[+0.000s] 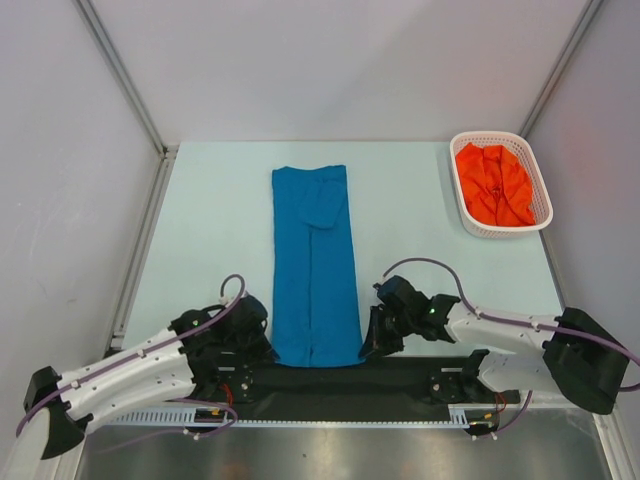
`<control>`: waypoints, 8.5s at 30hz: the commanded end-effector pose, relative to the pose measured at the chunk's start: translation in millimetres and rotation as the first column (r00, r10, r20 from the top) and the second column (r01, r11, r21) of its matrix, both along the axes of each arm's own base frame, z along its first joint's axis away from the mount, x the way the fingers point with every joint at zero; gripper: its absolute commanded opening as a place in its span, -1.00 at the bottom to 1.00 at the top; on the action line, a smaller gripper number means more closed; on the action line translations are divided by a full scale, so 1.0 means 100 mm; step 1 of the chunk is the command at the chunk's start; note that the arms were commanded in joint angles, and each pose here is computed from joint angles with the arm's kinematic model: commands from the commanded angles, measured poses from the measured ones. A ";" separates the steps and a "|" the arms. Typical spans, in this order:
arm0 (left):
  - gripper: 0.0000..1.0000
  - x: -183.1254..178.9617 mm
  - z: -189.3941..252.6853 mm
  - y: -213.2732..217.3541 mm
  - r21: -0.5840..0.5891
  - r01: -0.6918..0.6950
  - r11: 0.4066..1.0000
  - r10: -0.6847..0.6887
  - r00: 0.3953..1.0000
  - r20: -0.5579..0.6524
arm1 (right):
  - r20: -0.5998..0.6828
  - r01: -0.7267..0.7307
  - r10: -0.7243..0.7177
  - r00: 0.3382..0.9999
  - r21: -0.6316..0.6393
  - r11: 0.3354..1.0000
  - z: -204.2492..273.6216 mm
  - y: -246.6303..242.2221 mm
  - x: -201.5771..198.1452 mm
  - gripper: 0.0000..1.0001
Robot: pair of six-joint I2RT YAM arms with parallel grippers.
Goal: Fold and stack the t-shirts
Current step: Fold the tshirt
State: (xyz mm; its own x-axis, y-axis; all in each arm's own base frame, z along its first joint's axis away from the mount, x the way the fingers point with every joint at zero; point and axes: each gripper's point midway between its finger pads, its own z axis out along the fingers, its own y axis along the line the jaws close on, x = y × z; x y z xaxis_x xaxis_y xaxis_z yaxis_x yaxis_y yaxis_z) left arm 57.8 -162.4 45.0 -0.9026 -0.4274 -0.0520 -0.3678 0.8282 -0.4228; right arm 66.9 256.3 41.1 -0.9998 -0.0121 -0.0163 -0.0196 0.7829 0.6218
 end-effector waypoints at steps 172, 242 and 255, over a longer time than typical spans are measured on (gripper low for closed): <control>0.47 3.57 0.59 0.52 0.402 0.222 0.888 -0.351 0.893 0.282 | 0.302 -0.016 0.047 0.952 -0.104 0.994 0.63 -0.07 3.32 -0.22; 0.69 1.83 1.25 0.43 0.538 0.119 0.835 -0.454 0.702 0.549 | 0.584 -0.309 0.770 0.256 -0.706 0.638 0.50 0.09 1.54 0.79; 0.44 1.62 1.70 0.52 0.440 0.111 0.891 -0.414 0.595 0.689 | 0.437 -0.386 0.897 0.073 -0.817 0.429 0.20 -0.02 1.48 0.76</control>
State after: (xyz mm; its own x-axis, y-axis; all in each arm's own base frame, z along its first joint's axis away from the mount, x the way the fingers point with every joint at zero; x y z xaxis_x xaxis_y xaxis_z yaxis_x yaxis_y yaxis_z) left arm 223.9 -104.6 207.4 -0.5589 -0.0153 -0.8291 0.1517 0.9811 -0.1204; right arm 206.1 246.5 44.1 -0.0896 -0.9149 -0.3936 -0.8823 0.2563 -0.3948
